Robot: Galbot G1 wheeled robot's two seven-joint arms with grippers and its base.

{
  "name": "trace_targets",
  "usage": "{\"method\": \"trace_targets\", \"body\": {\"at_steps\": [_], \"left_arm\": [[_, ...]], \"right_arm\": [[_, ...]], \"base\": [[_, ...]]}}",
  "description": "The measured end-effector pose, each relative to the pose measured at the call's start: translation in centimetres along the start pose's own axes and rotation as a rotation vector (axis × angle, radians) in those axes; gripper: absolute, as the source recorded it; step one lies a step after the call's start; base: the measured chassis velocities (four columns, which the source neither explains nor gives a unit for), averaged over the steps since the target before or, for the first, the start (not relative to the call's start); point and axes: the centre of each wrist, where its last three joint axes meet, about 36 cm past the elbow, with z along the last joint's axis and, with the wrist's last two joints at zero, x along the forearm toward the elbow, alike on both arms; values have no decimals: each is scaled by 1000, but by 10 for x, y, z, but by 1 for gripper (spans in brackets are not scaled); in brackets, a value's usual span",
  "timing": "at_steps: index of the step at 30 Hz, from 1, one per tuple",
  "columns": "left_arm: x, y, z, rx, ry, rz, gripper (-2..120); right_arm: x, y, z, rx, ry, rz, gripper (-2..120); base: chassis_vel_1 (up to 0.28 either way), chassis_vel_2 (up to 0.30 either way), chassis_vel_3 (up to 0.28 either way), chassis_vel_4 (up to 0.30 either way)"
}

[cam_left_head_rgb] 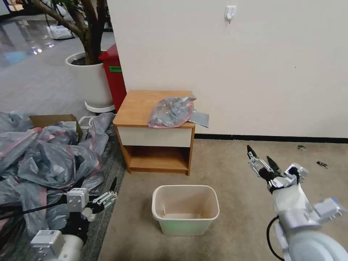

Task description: Pick up the garbage bag from the table and place it over the trash can.

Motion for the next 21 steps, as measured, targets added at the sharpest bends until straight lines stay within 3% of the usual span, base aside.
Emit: {"method": "trace_targets", "body": {"at_steps": [7,10,11,14,21], "left_arm": [[15,7,8,-4,-34,-5,100],[17,8,9,-5,-38,-5,100],[17,8,9,-5,-38,-5,100],[17,8,9,-5,-38,-5,100],[21,6,12,0,-36,-15,100]], "right_arm": [[-73,-20,2,-178,39,0,100],[-115,-25,2,-400,104,43,100],[-115,-25,2,-400,104,43,100],[-150,-24,4,-580,150,69,100],[-181,-19,15,-605,187,67,100]], "base": [[0,0,0,0],[0,0,0,0],[0,0,0,0],[0,0,0,0],[0,0,0,0]]}}
